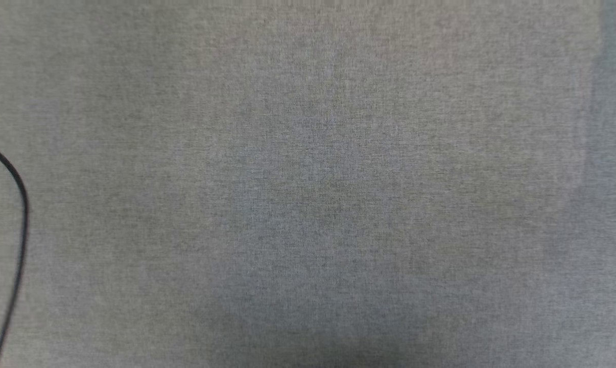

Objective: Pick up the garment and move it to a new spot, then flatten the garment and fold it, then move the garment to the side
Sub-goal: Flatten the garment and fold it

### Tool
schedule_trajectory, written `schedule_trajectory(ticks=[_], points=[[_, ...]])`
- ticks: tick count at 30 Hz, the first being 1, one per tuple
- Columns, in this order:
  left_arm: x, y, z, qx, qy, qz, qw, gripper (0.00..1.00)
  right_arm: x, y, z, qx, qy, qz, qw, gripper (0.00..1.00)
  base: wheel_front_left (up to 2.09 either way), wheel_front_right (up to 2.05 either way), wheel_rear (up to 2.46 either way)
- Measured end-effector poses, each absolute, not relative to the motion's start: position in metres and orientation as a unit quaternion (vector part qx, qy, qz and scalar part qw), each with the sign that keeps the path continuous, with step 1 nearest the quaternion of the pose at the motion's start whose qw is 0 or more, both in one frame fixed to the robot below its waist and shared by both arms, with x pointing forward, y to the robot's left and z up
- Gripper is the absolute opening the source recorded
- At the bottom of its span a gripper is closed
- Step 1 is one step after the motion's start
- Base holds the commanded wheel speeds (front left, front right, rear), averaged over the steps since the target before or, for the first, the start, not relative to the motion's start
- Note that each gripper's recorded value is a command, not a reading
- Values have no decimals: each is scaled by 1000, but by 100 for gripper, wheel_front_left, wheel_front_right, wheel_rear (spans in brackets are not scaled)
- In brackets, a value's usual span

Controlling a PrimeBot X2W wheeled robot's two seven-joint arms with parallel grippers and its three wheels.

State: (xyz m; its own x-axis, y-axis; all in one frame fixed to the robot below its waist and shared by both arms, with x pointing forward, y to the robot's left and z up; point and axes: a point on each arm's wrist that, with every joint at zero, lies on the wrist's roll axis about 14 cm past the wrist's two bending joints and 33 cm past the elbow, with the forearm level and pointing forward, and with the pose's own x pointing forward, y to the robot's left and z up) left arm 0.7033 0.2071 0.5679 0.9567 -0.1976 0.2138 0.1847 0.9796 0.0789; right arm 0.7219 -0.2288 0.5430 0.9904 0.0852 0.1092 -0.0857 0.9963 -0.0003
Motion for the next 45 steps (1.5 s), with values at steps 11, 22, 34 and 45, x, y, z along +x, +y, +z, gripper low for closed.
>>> schedule_trajectory(ticks=[11,22,34,45], points=[[593,206,469,-6,37,-108,993,0,617,-257,474,38,55,35,997,0,0,0,0],[481,205,430,-38,129,-110,985,0,515,-263,458,45,121,53,990,0,0,0,0],[402,209,421,-46,189,-116,974,0,420,-268,435,31,222,76,972,0,0,0,0],[332,204,412,-62,261,-141,953,0,345,-264,420,61,313,99,943,0,0,0,0]])
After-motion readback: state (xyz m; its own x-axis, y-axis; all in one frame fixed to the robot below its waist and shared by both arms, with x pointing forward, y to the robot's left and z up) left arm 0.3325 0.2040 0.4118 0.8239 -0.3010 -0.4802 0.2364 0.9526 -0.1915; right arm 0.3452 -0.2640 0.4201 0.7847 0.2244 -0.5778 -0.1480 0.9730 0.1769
